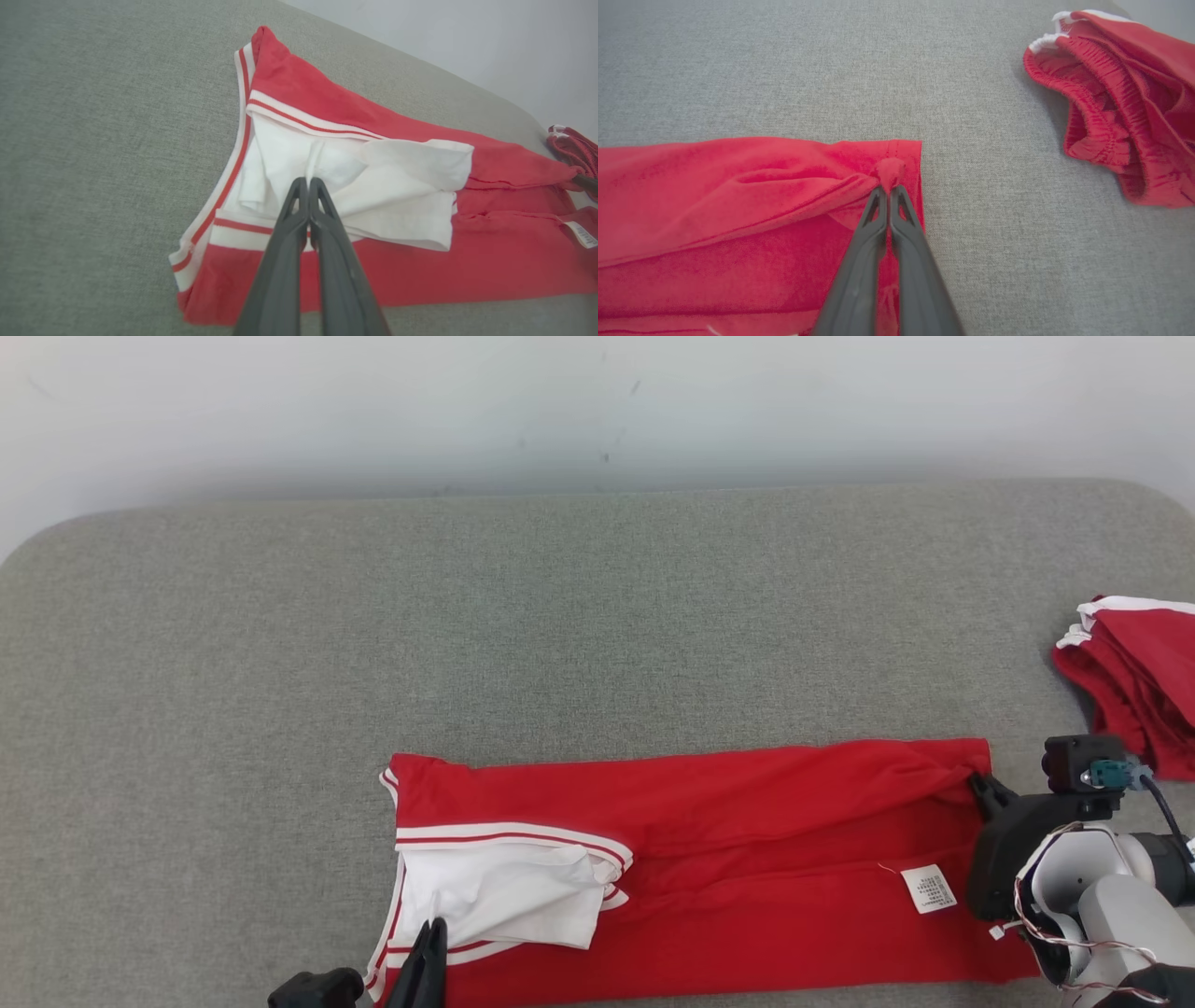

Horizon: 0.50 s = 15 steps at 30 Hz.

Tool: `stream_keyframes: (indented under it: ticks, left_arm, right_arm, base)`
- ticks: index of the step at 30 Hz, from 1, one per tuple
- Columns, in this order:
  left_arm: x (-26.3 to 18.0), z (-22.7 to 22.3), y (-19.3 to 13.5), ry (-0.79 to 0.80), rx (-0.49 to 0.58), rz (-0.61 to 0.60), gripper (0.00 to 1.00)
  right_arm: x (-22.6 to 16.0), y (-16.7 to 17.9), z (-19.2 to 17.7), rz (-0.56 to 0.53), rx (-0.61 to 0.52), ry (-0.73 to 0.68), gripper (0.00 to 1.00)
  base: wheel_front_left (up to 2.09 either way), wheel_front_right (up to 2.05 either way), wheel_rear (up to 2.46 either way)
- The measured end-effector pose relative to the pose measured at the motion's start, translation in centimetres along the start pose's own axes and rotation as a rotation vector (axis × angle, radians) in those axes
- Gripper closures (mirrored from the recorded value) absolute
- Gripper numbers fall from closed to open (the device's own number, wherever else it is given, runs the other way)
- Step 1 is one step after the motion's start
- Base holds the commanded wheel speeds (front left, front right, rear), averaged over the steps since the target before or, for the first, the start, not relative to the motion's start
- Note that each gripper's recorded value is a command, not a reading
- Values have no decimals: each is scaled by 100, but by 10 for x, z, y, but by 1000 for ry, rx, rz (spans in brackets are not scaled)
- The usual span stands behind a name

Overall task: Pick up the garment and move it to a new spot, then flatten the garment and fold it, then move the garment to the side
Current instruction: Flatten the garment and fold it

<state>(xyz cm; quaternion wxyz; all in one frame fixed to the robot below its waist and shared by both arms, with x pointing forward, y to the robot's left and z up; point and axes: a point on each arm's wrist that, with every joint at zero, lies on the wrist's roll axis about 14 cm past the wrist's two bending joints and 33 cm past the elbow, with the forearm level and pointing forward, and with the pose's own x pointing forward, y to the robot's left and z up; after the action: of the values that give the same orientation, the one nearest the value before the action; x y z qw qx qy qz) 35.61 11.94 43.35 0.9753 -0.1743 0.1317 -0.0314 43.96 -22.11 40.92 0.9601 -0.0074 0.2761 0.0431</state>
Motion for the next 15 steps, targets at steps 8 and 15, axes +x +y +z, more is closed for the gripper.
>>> stream_keyframes:
  ticks: [8, 15]
  left_arm:
    - [-3, -4, 8, 3, 33, 22, 0]
    - [-6, 29, 19, -128, 92, 34, 0]
  right_arm:
    - [-9, 3, -16, 9, -19, 53, 0]
    - [-23, 1, -18, 16, 11, 64, 0]
  base:
    - [0, 0, 0]
    - [0, 0, 0]
